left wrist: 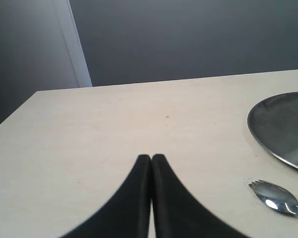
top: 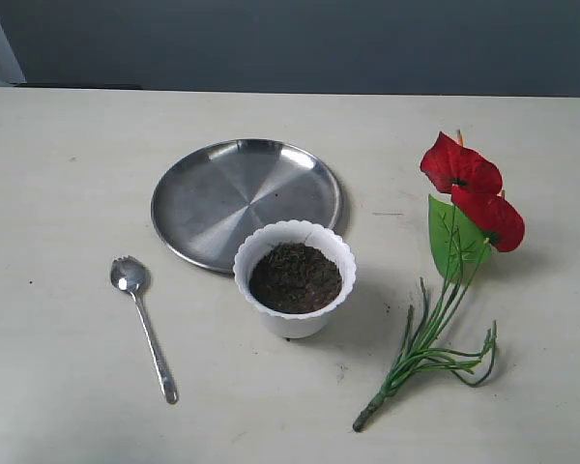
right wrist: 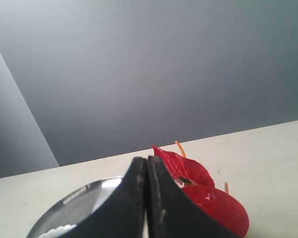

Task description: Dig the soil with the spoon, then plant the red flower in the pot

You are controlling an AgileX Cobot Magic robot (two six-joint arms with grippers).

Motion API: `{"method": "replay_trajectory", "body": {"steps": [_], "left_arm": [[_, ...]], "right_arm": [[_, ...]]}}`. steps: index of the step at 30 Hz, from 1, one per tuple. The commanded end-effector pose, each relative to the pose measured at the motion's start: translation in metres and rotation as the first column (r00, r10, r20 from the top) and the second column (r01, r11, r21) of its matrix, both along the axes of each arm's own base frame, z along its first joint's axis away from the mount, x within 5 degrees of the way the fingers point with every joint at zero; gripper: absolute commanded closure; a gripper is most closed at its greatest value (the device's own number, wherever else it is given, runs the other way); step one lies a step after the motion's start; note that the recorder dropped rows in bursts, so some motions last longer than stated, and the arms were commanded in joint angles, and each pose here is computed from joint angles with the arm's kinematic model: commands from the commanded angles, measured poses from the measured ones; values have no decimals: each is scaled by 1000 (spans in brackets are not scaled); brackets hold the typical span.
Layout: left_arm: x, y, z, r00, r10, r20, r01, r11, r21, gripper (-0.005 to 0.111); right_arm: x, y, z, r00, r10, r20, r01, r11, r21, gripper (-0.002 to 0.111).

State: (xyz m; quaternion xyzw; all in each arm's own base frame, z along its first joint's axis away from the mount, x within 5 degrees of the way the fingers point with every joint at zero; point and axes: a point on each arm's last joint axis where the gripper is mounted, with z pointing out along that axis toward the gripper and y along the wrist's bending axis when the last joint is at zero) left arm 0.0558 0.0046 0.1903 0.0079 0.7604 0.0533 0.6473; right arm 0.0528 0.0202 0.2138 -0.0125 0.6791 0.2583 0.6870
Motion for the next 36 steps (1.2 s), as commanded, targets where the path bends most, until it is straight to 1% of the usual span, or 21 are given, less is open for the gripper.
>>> {"method": "replay_trajectory", "body": {"steps": [1, 9, 11, 14, 17, 18, 28, 33, 36], "left_arm": [[0, 0, 2, 1000, -6, 14, 6, 1000, -1, 106], [0, 0, 2, 1000, -6, 14, 6, 1000, -1, 106], [0, 0, 2, 1000, -6, 14, 6, 1000, -1, 106], [0, 0, 2, 1000, -6, 14, 6, 1000, -1, 106], [0, 0, 2, 1000, -6, 14, 6, 1000, -1, 106], [0, 0, 2, 1000, -6, 14, 6, 1000, -1, 106], [0, 0, 2, 1000, -6, 14, 6, 1000, -1, 106], [0, 0, 2, 1000, -6, 14, 6, 1000, -1, 106], [0, 0, 2, 1000, -6, 14, 6, 1000, -1, 106]], "right_arm": [[0, 0, -1, 1000, 1, 14, 0, 999, -32, 109], [-1, 1, -1, 1000, 10, 12, -10, 1000, -17, 109], [-2, 3, 0, 999, 47, -3, -47, 997, 63, 109], [-5, 8, 5, 992, 127, -10, -122, 970, 209, 109], [-5, 8, 6, 988, 152, -34, -132, 935, 330, 109], [-5, 8, 7, 987, 155, -38, -132, 928, 348, 109], [-6, 9, 8, 984, 173, -31, -148, 914, 378, 109], [-10, 14, 15, 969, 242, 44, -239, 887, 395, 109], [-11, 13, 19, 969, 235, 82, -247, 878, 410, 109]]}}
